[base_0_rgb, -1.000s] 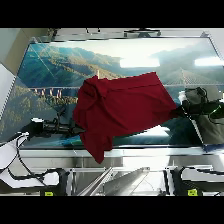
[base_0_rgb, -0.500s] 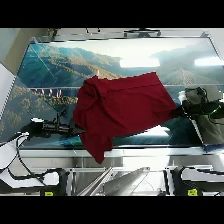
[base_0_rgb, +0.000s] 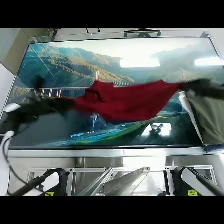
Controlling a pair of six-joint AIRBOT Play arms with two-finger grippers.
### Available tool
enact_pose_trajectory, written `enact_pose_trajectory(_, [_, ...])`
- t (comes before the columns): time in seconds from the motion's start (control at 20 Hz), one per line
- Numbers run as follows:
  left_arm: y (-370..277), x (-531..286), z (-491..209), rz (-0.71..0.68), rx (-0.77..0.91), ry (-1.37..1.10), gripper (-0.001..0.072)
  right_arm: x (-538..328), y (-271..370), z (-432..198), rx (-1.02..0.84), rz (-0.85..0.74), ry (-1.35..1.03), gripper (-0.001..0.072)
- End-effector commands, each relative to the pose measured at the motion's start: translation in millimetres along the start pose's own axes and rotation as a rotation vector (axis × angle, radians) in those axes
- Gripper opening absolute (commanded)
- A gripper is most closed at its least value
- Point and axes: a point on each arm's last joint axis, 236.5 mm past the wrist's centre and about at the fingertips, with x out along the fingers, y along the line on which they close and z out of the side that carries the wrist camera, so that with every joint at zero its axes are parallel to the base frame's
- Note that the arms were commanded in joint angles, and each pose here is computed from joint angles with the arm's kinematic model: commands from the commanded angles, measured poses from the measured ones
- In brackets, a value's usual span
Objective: Fold the shirts.
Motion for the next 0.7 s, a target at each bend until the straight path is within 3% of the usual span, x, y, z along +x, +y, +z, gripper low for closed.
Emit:
enact_pose_trajectory(0.0, [-237.3,0.3,22.9,-0.378,0.591,-0.086,0.0031,-66.5,183.2,73.0,-0.514,0.053,-0.404,0.0017])
enact_pose_trajectory(0.1, [-311.5,1.1,9.4,-0.364,0.824,-0.079,0.0031,-118.0,254.6,95.9,-0.712,-0.061,-0.667,0.0017])
enact_pose_trajectory(0.15, [-332.5,5.4,7.6,-0.293,0.896,-0.086,0.0031,-140.3,277.8,100.1,-0.786,-0.128,-0.763,0.0017])
enact_pose_trajectory(0.25, [-348.4,10.3,14.8,-0.12,0.957,-0.127,0.0034,-163.8,303.5,98.8,-0.89,-0.222,-0.842,0.0017])
enact_pose_trajectory(0.35, [-343.0,1.8,31.7,0.01,0.984,-0.177,0.0034,-159.8,294.1,99.4,-0.869,-0.248,-0.807,0.0017])
enact_pose_trajectory(0.45, [-316.9,-15.8,58.3,0.114,0.915,-0.235,0.0035,-130.9,258.1,99.2,-0.757,-0.208,-0.664,0.0016])
enact_pose_trajectory(0.65, [-162.7,-40.0,102.7,0.371,0.555,-0.182,0.0035,-54.5,151.5,93.1,-0.522,-0.112,-0.323,0.0016])
